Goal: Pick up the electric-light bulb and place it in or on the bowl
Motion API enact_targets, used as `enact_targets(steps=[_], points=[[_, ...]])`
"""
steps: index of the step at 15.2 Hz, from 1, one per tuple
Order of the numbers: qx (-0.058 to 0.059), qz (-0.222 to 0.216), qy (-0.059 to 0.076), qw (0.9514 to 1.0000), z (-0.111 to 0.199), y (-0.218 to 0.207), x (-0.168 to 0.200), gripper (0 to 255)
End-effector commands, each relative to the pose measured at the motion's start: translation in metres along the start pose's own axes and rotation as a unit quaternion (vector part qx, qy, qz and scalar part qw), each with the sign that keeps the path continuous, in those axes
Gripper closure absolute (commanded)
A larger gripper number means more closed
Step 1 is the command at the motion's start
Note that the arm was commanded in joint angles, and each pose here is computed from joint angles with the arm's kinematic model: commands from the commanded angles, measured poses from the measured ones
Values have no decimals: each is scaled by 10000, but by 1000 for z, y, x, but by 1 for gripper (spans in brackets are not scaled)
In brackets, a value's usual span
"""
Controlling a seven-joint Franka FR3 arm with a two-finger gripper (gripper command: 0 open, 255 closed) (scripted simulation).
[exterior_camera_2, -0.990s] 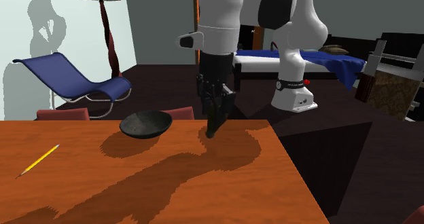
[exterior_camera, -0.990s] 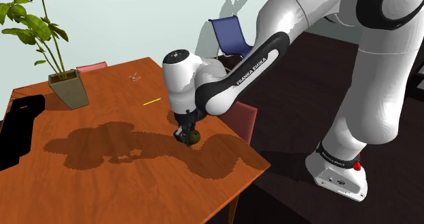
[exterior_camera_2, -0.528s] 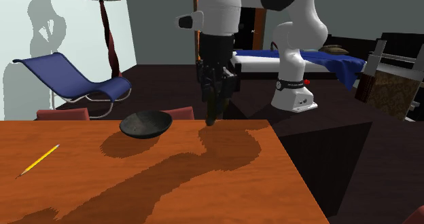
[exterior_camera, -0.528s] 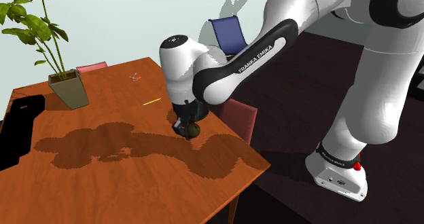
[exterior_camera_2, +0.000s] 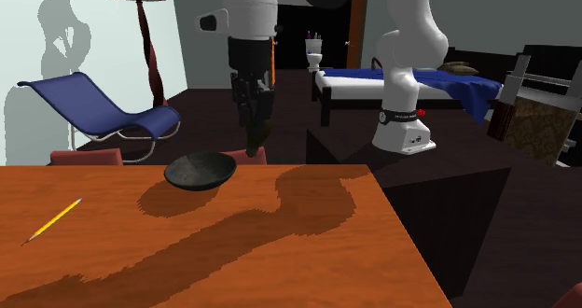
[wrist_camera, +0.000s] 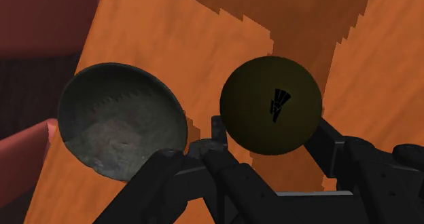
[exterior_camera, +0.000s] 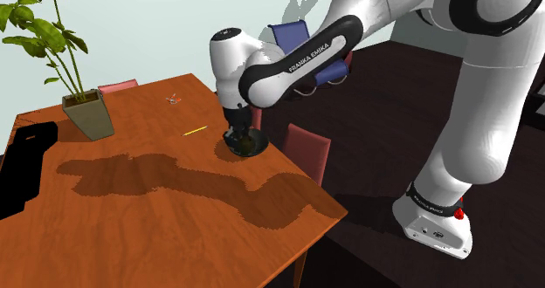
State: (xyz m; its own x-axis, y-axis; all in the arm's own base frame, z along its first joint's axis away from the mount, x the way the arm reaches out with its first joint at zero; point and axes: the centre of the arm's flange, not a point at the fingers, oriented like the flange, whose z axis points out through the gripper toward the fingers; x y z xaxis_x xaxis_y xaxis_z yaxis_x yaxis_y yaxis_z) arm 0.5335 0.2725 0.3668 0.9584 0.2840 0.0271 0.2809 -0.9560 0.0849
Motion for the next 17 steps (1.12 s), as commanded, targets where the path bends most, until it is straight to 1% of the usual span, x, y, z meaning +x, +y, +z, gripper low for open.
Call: enact_targets(steps=[1,14,17], points=[[-1,-8,0,10000,1,24,12,255],[-1,-8,0,10000,3,175,91,255],[-1,-8,0,10000,19,173,90,255]])
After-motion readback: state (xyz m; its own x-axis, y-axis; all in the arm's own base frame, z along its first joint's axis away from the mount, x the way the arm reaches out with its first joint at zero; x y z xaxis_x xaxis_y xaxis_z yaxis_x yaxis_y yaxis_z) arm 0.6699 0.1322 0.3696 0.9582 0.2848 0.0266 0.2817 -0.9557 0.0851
